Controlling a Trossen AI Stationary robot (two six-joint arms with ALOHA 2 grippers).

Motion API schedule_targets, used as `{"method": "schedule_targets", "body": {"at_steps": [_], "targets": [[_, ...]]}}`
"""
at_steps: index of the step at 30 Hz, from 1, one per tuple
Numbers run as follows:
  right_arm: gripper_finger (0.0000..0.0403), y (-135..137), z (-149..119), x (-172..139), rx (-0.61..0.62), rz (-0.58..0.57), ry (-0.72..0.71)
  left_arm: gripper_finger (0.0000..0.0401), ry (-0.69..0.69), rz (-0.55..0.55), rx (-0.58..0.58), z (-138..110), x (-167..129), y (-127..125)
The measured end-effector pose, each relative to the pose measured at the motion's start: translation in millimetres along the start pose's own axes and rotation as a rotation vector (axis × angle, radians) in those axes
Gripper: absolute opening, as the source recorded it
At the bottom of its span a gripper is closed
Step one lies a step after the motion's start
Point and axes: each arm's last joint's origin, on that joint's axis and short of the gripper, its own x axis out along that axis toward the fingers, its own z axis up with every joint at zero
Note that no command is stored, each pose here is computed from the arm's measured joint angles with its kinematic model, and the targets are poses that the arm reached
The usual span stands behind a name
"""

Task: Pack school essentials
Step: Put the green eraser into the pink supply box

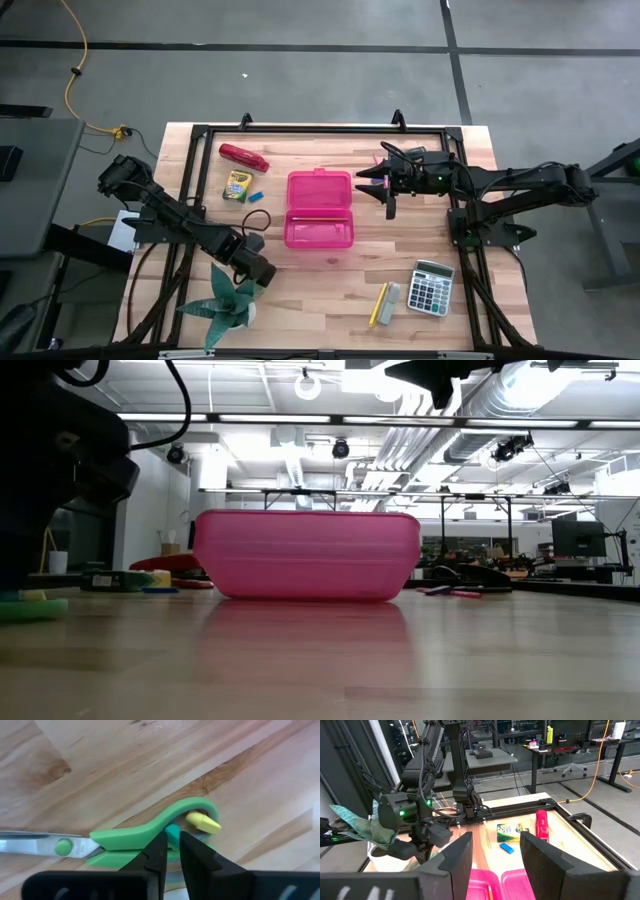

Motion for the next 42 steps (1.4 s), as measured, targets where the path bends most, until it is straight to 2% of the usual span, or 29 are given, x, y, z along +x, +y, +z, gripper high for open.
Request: {"method": "schedule_targets", "body": {"at_steps": [5,16,23,28,34,42], "targets": [[0.0158,0.0,0.0,0.0,0.0,0.0,0.0,0.0006,-0.009,-0.021,0.017,0.2,0.0,-2.0],[0.0158,0.0,0.0,0.0,0.0,0.0,0.0,0.0001,-0.014,-0.026,0.06,0.3,-3.0,-1.6],[0.0158,0.0,-0.2,0.0,0.0,0.0,0.002,0.0,-0.028,-0.049,0.09,0.1,-27.1,5.0],[0.0158,0.0,-0.4,0.0,0.0,0.0,0.005,0.0,-0.073,-0.14,0.127,3.4,-52.8,8.4],[0.0158,-0.1,-0.6,0.0,0.0,0.0,0.006,0.0,-0.257,-0.294,0.147,23.4,-89.6,13.9],[0.0158,0.1,0.0,0.0,0.009,0.001,0.0,0.0,-0.617,-0.527,0.243,69.9,-134.8,11.7]]}}
